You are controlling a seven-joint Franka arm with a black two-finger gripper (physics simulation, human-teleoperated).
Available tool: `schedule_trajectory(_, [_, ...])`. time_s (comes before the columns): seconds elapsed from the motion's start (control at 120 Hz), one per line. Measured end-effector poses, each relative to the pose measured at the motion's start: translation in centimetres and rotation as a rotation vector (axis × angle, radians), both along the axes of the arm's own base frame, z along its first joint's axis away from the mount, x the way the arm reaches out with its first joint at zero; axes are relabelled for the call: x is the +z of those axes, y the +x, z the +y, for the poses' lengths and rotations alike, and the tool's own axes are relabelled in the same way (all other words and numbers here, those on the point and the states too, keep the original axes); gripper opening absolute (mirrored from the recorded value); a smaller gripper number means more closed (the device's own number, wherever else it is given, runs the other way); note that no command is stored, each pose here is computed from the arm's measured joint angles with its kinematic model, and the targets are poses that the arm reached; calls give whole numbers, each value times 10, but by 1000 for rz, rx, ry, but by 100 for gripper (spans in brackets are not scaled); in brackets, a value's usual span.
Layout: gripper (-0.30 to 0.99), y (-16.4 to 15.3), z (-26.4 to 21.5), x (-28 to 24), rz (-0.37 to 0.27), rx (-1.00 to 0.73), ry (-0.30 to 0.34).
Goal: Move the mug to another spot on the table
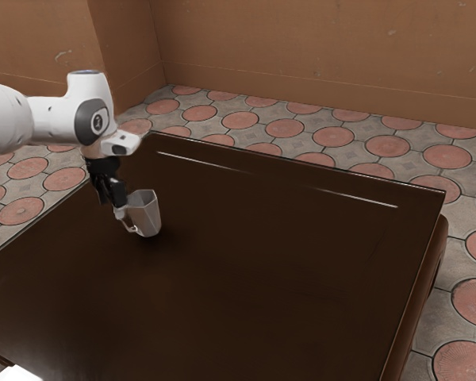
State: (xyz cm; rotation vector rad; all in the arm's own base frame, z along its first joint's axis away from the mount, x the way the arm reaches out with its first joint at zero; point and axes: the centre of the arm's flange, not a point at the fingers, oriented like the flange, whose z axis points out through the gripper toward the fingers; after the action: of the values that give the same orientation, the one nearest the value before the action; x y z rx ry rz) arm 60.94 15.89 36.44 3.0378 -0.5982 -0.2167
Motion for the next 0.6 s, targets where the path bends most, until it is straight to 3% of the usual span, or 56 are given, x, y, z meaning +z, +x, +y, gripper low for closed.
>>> schedule_trajectory(0.183, [69,12,15,-8,-73,-256,-55])
schedule_trajectory(0.358, [69,0,35,-17,-135,-431,-131])
schedule_trajectory(0.475, [69,-9,55,-20,-165,-524,-138])
schedule_trajectory(0.6, [69,4,63,-20,-223,-615,-137])
